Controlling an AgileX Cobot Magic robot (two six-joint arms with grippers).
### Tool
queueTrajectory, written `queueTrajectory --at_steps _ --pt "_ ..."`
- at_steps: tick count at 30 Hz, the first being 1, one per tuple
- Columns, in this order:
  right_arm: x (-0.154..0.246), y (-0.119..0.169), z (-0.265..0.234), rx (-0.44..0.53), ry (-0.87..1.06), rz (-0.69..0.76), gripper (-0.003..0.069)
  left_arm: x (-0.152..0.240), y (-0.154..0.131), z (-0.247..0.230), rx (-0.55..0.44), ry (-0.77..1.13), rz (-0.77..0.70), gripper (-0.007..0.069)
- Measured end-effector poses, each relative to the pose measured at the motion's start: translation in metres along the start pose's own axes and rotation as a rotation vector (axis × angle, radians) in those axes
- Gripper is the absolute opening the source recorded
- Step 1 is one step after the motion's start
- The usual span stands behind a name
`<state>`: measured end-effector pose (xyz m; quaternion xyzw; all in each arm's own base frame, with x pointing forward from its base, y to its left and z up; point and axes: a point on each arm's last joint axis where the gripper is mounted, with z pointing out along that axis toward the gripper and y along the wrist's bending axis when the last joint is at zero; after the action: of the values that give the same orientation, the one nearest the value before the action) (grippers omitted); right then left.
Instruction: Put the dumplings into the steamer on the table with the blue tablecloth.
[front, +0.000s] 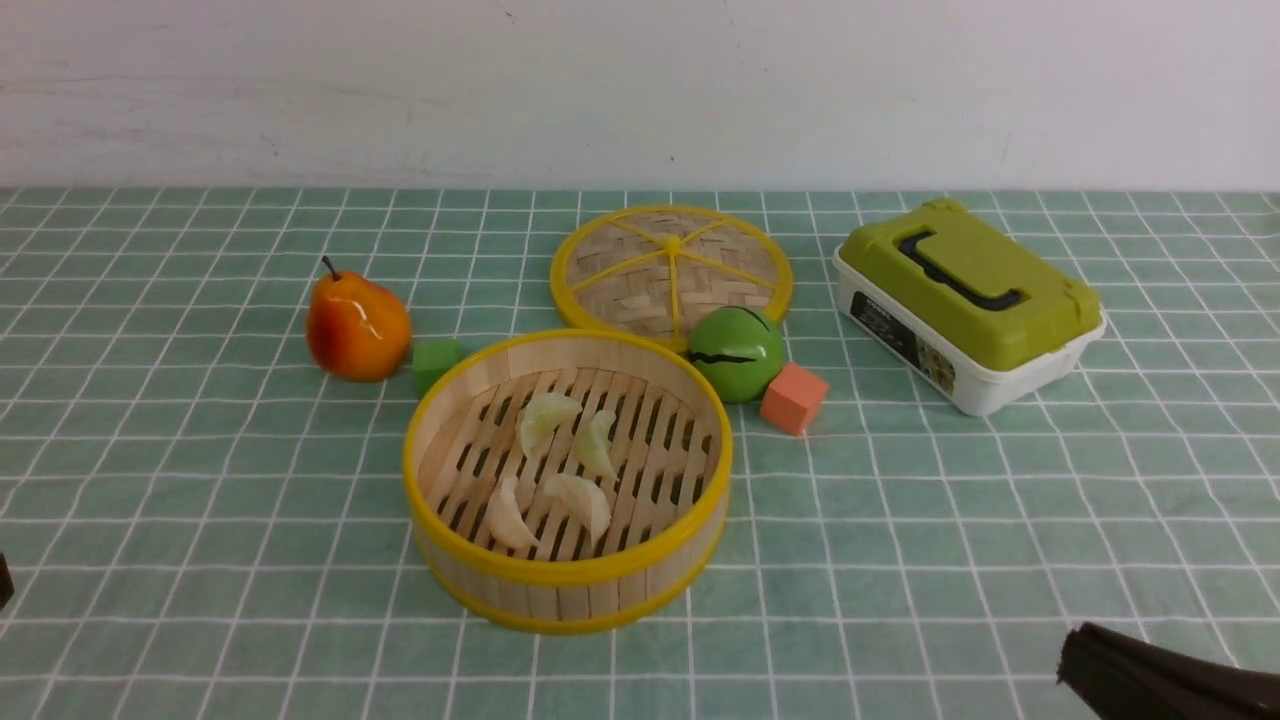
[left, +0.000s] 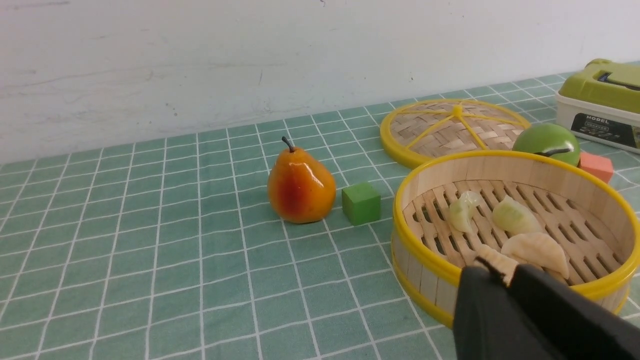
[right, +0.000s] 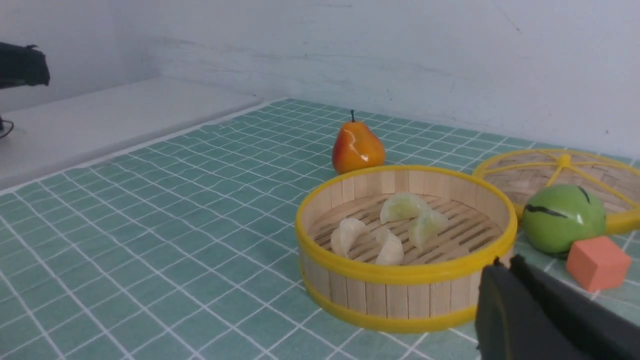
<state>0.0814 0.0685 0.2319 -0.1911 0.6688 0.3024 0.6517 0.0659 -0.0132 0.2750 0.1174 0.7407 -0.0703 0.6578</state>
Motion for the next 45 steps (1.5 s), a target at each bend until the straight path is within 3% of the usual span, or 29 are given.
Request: queueTrajectory --at_steps 3,11,18,23,45 --pt "0.009 -0.003 -0.011 0.021 -0.051 0.008 -0.001 0.0 0.0 0.0 0.0 0.002 0.0 0.0067" --pt "0.018 -0.02 -0.039 0.254 -0.061 -0.111 -0.0005 0.0 0.0 0.0 0.0 0.001 0.001 0.0074" --pt "0.05 -0.032 -0.061 0.533 0.211 0.029 -0.0004 0.0 0.0 0.0 0.0 0.001 0.001 0.0076" --pt "0.052 -0.035 -0.064 0.638 0.228 0.083 -0.0001 0.0 0.0 0.0 0.0 0.001 0.001 0.0078" --pt "0.051 -0.037 -0.065 0.671 0.223 0.092 0.0019 0.001 0.0 0.0 0.0 0.002 0.001 0.0101"
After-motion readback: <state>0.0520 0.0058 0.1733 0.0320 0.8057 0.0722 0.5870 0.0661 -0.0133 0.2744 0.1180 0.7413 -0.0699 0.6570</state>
